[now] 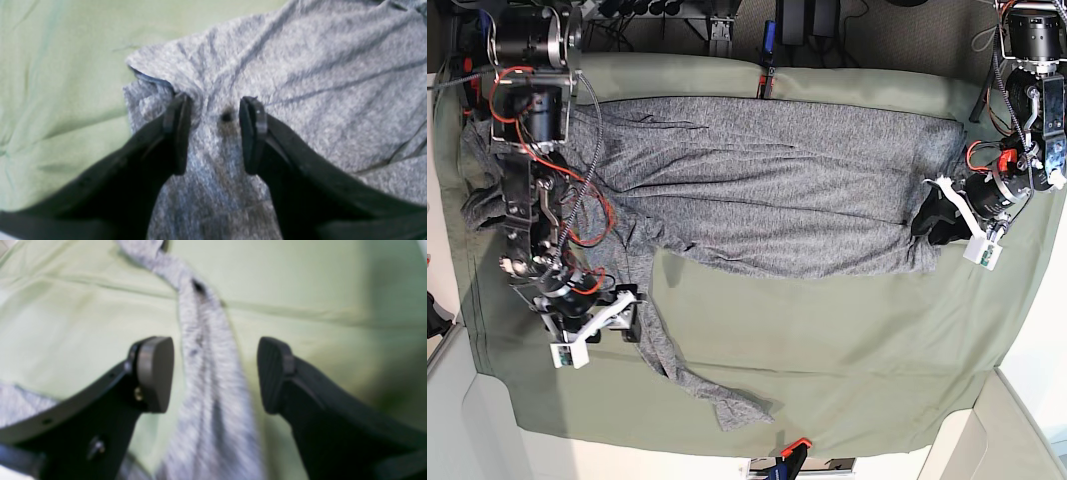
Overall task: Fold the T-shirt properly
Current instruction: 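Pull the grasped fabric across the shirt with the right gripper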
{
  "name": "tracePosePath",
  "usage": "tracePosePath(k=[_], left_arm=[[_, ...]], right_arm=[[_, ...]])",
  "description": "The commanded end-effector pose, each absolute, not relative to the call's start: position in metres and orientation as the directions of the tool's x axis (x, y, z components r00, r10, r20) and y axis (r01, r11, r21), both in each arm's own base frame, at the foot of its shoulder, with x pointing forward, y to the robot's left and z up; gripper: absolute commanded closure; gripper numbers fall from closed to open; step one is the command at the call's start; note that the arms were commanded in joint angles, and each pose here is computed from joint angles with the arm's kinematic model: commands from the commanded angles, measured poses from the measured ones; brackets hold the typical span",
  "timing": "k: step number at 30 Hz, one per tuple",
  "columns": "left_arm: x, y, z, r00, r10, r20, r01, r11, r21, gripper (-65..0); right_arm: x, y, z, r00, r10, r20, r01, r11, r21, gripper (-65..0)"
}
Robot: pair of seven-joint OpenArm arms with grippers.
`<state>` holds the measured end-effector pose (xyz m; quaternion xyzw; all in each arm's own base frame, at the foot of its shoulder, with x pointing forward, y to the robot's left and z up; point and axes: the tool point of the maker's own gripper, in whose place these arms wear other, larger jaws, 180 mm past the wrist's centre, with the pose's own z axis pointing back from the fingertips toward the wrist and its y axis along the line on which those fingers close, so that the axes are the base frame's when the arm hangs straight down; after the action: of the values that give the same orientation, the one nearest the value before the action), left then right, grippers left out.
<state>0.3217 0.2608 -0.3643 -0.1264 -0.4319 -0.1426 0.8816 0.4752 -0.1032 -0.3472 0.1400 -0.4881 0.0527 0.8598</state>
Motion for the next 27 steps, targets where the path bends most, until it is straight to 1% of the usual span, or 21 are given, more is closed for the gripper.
tracePosePath(k=[1, 4, 6, 11, 12, 13, 14, 16, 17, 20, 22, 27], left_arm=[[0.332, 0.263, -0.345, 0.536, -0.144, 0.832, 0.376, 0.923, -0.083, -26.9], [0.332, 0.263, -0.345, 0.535, -0.137, 0.834, 0.375, 0.923, -0.089, -26.9], [0.332, 0.263, -0.345, 0.535, -0.138, 0.834, 0.375, 0.923, -0.088, -26.9], [0.332, 0.262, -0.343, 0.532, -0.127, 0.837, 0.375, 0.922, -0.098, -26.9], [0.333, 0.261, -0.343, 0.530, -0.124, 0.839, 0.374, 0.922, -0.101, -26.9], [0.333, 0.261, -0.342, 0.529, -0.121, 0.840, 0.374, 0.922, -0.103, -26.9], [0.333, 0.261, -0.341, 0.526, -0.116, 0.843, 0.374, 0.921, -0.106, -26.9], [0.334, 0.260, -0.340, 0.523, -0.107, 0.846, 0.374, 0.920, -0.115, -26.9], [0.334, 0.260, -0.340, 0.523, -0.105, 0.846, 0.373, 0.920, -0.116, -26.9], [0.334, 0.260, -0.340, 0.522, -0.105, 0.846, 0.373, 0.920, -0.116, -26.9], [0.336, 0.260, -0.338, 0.517, -0.106, 0.849, 0.374, 0.920, -0.113, -27.0], [0.343, 0.258, -0.328, 0.492, -0.092, 0.866, 0.379, 0.918, -0.119, -26.9]], right_arm=[[0.491, -0.101, -0.339, 0.495, -0.053, 0.867, -0.219, 0.958, 0.184, -39.2], [0.496, -0.094, -0.375, 0.584, -0.049, 0.811, -0.181, 0.965, 0.188, -39.2], [0.495, -0.090, -0.391, 0.622, -0.046, 0.782, -0.176, 0.965, 0.196, -39.2], [0.487, -0.095, -0.407, 0.644, 0.010, 0.765, -0.176, 0.975, 0.136, -39.1], [0.487, -0.095, -0.407, 0.645, 0.009, 0.764, -0.173, 0.976, 0.135, -37.0], [0.488, -0.095, -0.406, 0.642, 0.008, 0.766, -0.173, 0.976, 0.135, -31.9], [0.489, -0.095, -0.404, 0.638, 0.009, 0.770, -0.175, 0.976, 0.134, -24.7], [0.492, -0.091, -0.396, 0.622, 0.011, 0.783, -0.189, 0.973, 0.136, -7.4], [0.493, -0.086, -0.392, 0.612, 0.021, 0.790, -0.216, 0.966, 0.142, 0.0], [0.487, -0.056, -0.377, 0.596, 0.056, 0.801, -0.358, 0.912, 0.203, 0.0], [0.484, -0.035, -0.364, 0.588, 0.047, 0.808, -0.423, 0.869, 0.257, 0.0], [0.468, 0.004, -0.334, 0.559, 0.002, 0.829, -0.501, 0.798, 0.336, 0.0]])
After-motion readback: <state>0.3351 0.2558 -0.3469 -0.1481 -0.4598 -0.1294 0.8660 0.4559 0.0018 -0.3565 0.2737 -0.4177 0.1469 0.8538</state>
